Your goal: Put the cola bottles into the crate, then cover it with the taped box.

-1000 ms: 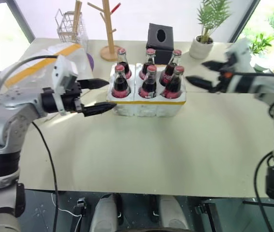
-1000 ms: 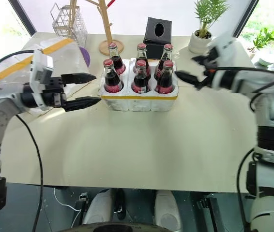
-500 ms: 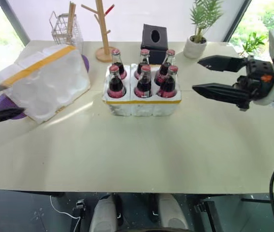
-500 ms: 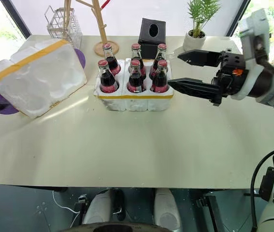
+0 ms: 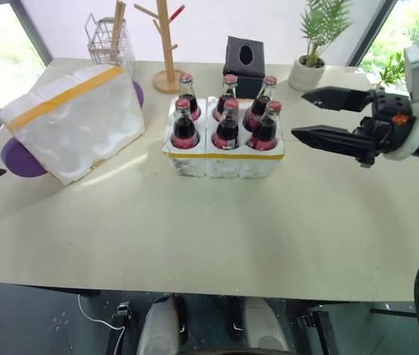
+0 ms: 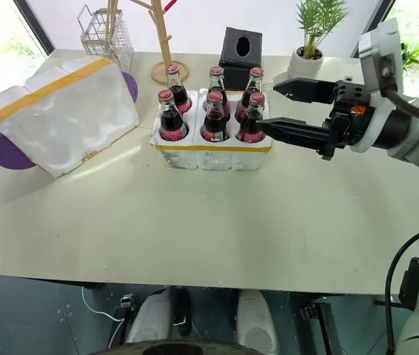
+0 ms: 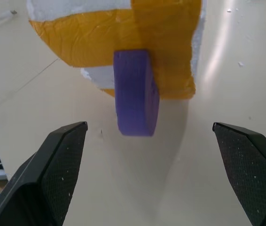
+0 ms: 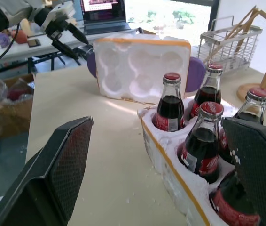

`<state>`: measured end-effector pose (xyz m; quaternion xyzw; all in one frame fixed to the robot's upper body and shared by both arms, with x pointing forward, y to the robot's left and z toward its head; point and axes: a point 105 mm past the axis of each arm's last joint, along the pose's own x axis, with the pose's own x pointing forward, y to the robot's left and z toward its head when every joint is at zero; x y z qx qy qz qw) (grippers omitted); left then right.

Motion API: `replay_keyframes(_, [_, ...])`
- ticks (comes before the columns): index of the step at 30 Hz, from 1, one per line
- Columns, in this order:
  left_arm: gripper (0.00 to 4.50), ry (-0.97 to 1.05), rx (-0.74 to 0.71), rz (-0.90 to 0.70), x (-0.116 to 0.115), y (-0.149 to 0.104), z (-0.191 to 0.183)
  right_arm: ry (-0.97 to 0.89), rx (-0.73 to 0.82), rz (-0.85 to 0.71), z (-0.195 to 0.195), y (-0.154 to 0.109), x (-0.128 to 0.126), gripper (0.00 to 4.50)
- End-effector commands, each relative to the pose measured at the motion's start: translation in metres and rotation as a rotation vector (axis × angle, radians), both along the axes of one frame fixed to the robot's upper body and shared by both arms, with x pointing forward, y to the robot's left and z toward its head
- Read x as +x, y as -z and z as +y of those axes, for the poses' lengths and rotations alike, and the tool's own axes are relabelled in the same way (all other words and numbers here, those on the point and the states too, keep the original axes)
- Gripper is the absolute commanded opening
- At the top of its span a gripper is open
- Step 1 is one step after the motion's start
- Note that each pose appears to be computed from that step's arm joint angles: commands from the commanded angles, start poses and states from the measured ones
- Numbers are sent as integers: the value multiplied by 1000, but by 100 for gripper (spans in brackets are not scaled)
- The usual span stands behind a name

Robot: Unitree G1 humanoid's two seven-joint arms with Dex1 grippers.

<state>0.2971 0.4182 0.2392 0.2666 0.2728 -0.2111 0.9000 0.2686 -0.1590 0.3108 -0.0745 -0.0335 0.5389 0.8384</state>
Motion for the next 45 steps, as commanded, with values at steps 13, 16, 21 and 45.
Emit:
replay_keyframes(13, [450,-134,81,-2,44,22,-6,73,-4,-55,-12,-13,-15,448])
replay_keyframes(16, [323,-159,72,-30,49,24,-6,74,-8,-52,-12,-13,-18,450])
replay_keyframes(21, [60,-174,63,-37,52,29,-7,59,-17,-26,-12,-10,-23,450])
replay_keyframes(45, [31,445,430,-1023,90,-143,-202,200,-22,43,-46,11,-27,450])
